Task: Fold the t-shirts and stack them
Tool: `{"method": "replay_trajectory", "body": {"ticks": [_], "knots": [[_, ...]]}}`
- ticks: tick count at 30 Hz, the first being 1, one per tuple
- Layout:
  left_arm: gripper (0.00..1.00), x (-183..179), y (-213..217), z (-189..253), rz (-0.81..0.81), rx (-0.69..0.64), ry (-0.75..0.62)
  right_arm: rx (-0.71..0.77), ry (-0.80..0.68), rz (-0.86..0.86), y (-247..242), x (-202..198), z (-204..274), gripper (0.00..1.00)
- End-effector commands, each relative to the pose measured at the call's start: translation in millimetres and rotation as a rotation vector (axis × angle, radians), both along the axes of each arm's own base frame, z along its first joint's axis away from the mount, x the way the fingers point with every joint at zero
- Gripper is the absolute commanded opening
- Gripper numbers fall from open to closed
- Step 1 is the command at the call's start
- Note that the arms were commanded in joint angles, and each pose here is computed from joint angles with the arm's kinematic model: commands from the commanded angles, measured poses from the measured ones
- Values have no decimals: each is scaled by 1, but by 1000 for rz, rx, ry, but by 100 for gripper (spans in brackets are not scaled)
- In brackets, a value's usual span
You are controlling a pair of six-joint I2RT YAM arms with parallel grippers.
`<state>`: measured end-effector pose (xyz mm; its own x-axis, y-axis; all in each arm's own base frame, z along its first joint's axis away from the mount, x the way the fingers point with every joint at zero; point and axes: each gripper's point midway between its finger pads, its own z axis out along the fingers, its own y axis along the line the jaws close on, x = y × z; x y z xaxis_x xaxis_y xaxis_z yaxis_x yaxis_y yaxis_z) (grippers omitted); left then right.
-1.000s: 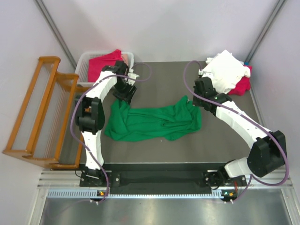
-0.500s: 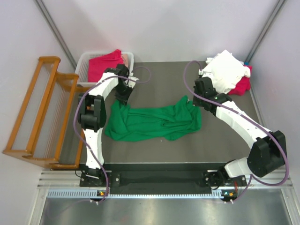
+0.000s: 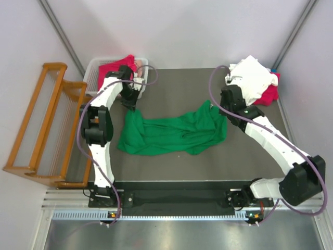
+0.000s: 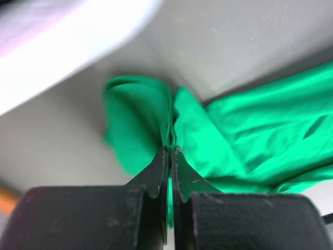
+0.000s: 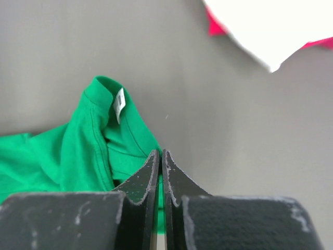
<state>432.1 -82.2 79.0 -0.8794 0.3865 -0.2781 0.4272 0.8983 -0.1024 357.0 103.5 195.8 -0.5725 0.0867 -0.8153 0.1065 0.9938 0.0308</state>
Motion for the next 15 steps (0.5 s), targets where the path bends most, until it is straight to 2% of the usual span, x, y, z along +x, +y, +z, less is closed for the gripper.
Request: {"method": "replay_trajectory", "body": {"ticks": [1,5,6,7,9,13,15], "knots": [[0,24,13,111,80,-87,-271,20,-277,-94,-23,8,93,0],[0,32,32,190,175,-186,-438,27,-374,-122,-37,-4,131,0],[0,37,54,224,226,-215,-520,32,-391,-123,-38,-7,137,0],[0,33,55,247,227,-275,-560,48,-419,-124,-40,-13,149,0],[0,26,78,291,281,-312,-658,73,-447,-124,-43,-20,161,0],[0,-8,85,336,289,-317,-758,122,-480,-111,-48,-44,182,0],[0,-19,84,337,288,-313,-759,135,-475,-98,-50,-54,186,0]]}}
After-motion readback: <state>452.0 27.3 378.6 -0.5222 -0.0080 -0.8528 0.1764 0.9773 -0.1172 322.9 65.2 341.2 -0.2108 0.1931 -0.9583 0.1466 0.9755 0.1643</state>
